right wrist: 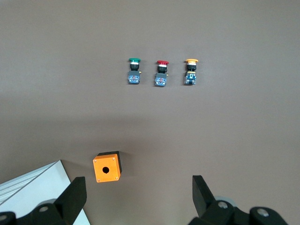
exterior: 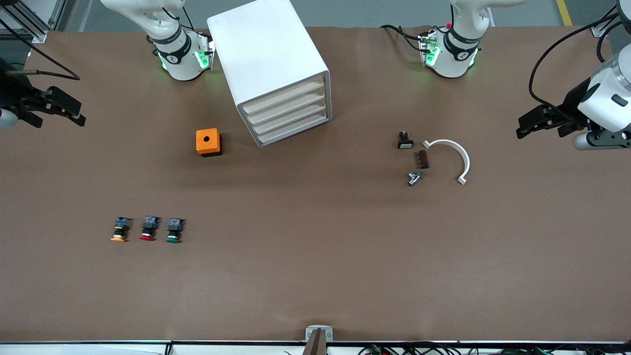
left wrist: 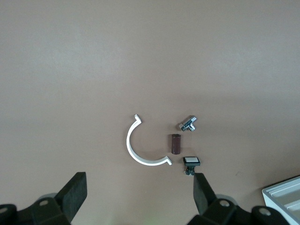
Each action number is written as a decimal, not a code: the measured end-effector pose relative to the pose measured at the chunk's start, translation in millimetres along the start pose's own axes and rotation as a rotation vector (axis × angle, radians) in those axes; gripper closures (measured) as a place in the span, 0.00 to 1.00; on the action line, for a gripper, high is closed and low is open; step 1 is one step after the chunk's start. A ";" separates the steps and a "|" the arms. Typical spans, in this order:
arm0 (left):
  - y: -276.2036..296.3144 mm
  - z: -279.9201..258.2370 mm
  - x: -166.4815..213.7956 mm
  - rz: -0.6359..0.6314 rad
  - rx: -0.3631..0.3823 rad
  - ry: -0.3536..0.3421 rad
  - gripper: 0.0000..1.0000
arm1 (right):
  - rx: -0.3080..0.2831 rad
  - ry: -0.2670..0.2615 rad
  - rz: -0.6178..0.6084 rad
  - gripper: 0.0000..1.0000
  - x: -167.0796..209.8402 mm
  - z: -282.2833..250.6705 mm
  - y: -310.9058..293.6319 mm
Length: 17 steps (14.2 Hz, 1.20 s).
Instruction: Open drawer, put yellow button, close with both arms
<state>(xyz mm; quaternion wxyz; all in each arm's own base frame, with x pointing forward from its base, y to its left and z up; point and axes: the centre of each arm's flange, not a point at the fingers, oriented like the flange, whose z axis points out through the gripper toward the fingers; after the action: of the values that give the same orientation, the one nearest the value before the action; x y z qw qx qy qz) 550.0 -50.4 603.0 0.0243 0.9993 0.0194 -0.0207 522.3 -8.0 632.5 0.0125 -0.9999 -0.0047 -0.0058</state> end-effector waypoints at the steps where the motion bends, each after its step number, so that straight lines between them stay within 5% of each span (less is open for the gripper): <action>1: 0.1 0.0 0.0 0.000 0.000 0.000 0.00 | 0.000 0.000 0.000 0.00 0.0 0.0 0.0; 17: 0.8 47.2 21.5 -0.006 0.004 -0.088 0.00 | -0.001 -0.002 0.002 0.00 -0.9 -2.5 0.9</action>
<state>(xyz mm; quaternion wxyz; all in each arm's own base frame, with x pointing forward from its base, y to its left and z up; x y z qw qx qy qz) 569.6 -52.7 555.0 0.0231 0.9974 0.0210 -0.0646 521.4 -9.0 635.0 0.0122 -0.9999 -0.0039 -0.0050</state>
